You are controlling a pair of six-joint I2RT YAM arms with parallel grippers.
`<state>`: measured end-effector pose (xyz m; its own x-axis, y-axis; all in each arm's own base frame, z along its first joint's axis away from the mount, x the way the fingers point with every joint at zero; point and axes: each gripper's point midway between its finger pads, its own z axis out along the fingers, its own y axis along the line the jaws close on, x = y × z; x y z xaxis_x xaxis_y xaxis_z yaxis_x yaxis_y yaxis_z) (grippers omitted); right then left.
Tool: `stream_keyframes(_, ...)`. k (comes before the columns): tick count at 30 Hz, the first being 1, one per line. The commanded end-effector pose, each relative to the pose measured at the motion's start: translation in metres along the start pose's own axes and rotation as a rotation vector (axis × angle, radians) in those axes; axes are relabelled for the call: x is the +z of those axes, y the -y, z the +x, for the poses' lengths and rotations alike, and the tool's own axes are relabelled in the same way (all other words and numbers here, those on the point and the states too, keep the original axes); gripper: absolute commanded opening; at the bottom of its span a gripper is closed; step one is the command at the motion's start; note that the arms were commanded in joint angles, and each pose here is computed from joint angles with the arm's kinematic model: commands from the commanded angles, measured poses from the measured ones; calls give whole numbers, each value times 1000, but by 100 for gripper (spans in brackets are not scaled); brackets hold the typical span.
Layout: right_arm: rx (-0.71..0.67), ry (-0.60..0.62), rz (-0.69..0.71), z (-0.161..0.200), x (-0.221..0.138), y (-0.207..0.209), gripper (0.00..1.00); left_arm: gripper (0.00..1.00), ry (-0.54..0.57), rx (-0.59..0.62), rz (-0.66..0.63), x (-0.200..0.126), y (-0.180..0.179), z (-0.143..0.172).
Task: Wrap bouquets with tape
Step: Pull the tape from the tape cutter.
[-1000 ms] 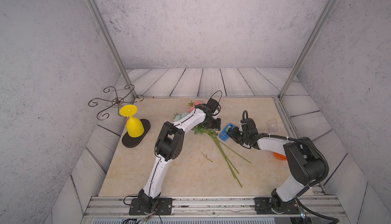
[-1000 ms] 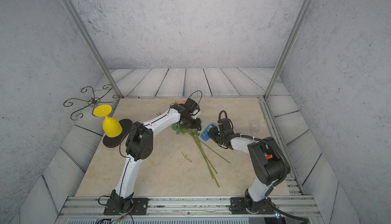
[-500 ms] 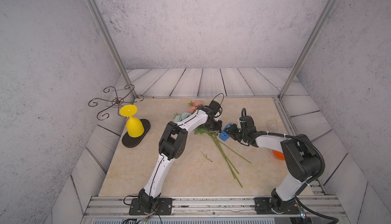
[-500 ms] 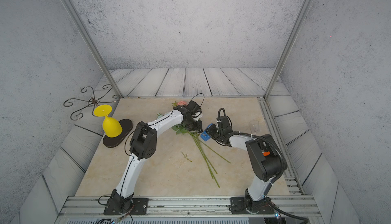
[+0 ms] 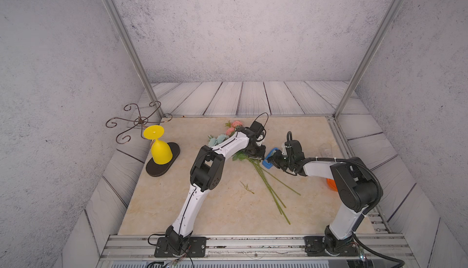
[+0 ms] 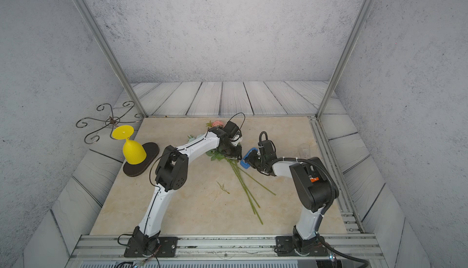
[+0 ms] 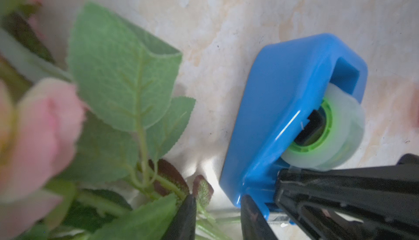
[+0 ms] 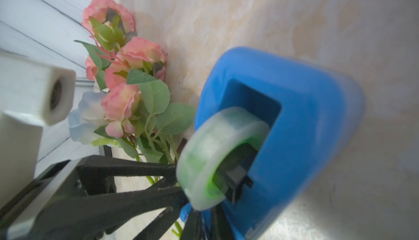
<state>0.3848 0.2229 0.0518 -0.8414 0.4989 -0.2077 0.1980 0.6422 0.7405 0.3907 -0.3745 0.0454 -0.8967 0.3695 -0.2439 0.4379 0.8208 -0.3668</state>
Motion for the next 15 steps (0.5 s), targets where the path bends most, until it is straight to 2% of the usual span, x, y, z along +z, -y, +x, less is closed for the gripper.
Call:
stream_keyframes(1,23,-13,9,0,5,2,9,37,-41,13,-8,11,0,12)
stream_keyframes(7,27,-11,-23,-1,-5,-10,5,37,-39,18,11,12,7,10)
stream_keyframes(15,15,-68,-84,2,-8,-31,4,37,-29,37,2,9,9,6)
